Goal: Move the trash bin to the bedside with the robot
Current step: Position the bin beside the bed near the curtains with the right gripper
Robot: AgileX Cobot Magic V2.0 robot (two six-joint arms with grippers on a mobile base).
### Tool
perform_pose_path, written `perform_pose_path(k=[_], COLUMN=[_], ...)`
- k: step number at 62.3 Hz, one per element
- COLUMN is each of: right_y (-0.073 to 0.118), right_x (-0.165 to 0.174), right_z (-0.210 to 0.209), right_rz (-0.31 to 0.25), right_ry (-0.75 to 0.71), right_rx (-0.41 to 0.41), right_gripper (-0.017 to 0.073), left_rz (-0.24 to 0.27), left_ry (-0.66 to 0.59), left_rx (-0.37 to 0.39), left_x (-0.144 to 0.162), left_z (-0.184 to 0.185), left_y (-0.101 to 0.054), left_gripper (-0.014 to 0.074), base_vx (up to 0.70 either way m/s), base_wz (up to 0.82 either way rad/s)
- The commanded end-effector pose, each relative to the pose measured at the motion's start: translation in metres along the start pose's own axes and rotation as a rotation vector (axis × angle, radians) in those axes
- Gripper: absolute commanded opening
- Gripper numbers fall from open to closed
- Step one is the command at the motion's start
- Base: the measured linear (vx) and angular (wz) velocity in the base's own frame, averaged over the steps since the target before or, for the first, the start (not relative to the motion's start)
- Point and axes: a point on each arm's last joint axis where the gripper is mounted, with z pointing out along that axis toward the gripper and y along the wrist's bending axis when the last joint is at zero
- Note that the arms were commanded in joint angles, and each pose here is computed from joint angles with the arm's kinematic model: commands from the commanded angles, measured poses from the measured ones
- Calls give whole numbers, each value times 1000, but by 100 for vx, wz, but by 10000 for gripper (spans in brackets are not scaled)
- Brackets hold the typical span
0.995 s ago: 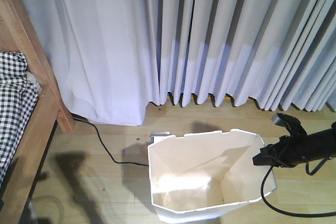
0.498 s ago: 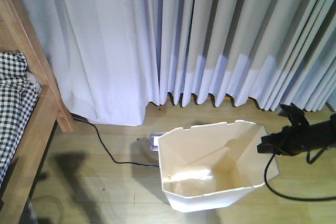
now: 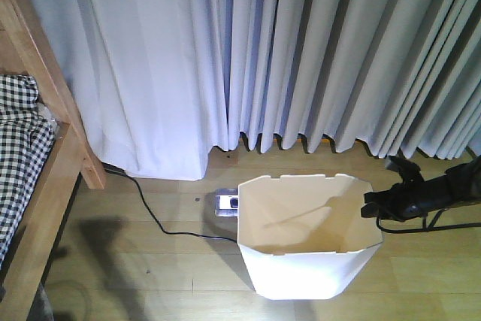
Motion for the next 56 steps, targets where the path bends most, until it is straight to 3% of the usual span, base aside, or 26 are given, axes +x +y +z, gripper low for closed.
perform_pose_path(k=[1,19,56], right_y=[18,24,9], right_x=[-30,-48,-53], right_z=[-14,42,114], right_rz=[-19,-63,-6], right_ry=[-68,-8,-21], right_rx=[-168,-210,-214], right_gripper=[-5,-5,9], left_rz=[-6,-6,-6], left_ry=[-61,-61,-61], left_rx=[7,7,7], left_x=[-5,-5,-5], left_z=[1,1,1], left_y=[-1,-1,-1], left_gripper=[-6,-6,-6], base_vx=[0,0,0], base_wz=[0,0,0])
